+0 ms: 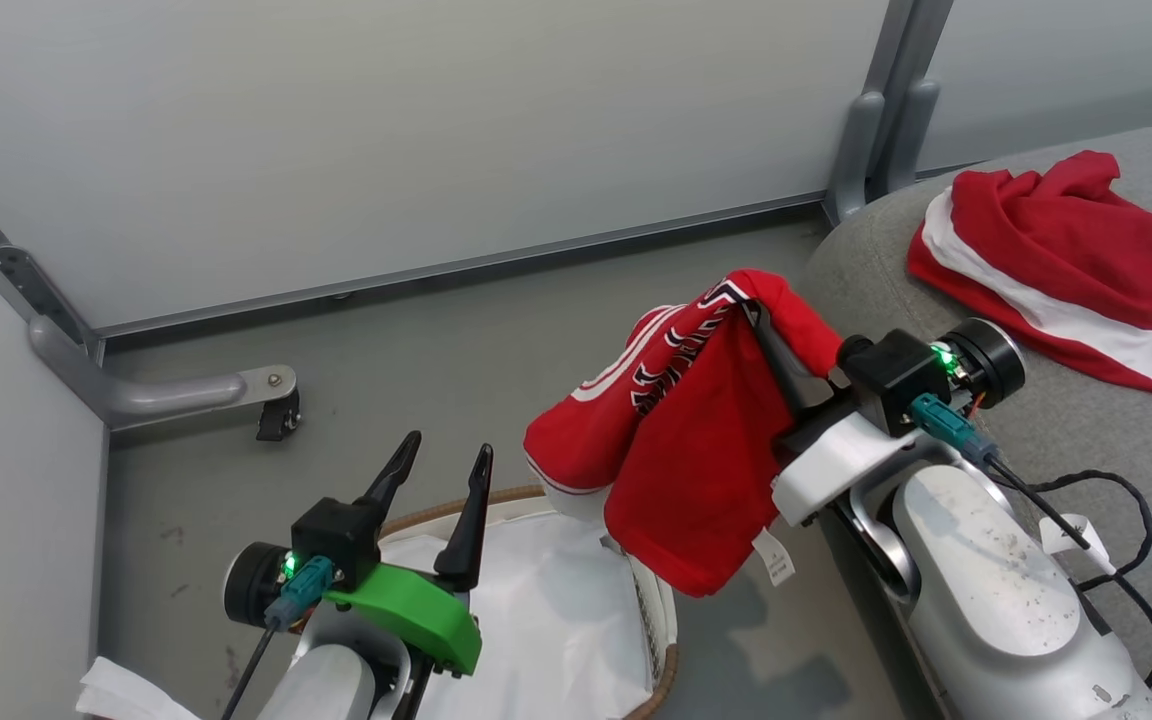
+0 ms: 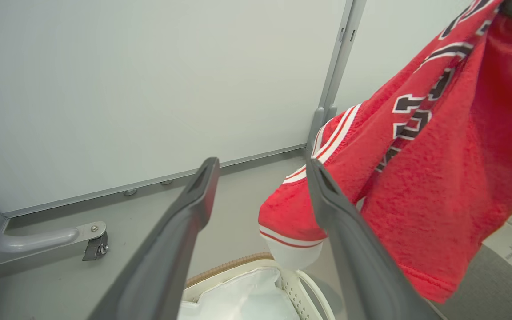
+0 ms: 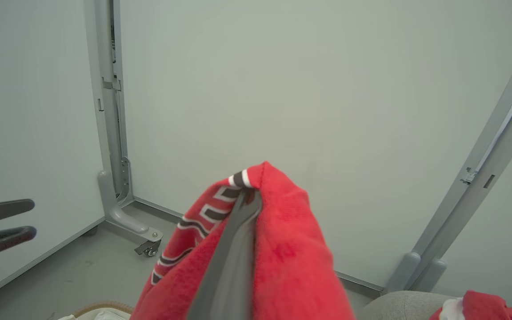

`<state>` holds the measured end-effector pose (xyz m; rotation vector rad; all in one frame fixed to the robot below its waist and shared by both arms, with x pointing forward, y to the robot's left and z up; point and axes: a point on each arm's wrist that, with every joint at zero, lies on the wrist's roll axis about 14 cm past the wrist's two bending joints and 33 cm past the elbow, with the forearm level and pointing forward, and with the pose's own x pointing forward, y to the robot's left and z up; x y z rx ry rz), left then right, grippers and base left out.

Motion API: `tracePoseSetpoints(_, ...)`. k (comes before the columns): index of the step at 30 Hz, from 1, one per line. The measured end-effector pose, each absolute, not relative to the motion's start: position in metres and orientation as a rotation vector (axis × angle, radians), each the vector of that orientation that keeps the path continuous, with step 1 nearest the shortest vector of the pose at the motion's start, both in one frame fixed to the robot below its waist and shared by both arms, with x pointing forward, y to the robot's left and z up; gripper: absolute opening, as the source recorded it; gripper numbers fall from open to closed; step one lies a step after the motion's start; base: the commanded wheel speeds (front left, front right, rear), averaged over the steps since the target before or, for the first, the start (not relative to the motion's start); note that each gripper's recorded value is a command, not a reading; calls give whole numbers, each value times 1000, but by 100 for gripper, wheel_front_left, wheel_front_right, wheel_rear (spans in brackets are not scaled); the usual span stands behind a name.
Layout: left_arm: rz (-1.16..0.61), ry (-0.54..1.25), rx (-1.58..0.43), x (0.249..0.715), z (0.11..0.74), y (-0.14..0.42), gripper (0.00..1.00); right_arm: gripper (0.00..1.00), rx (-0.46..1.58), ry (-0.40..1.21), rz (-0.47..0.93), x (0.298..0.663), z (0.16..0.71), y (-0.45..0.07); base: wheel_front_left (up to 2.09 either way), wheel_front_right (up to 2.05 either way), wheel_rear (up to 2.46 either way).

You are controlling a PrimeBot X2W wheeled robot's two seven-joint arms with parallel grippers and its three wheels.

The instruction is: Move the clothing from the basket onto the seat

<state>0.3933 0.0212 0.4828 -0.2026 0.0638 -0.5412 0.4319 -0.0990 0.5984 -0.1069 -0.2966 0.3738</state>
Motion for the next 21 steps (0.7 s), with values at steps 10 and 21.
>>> tracePoseSetpoints(10, -591, 61, -195, 399, 480, 3, 100, 0, -127, -307, 298, 439, 604, -126, 0, 0, 0)
tracePoseSetpoints(21, -808, 81, -206, 393, 475, -73, 100, 0, -192, -273, 101, 421, 600, -206, 0, 0, 0)
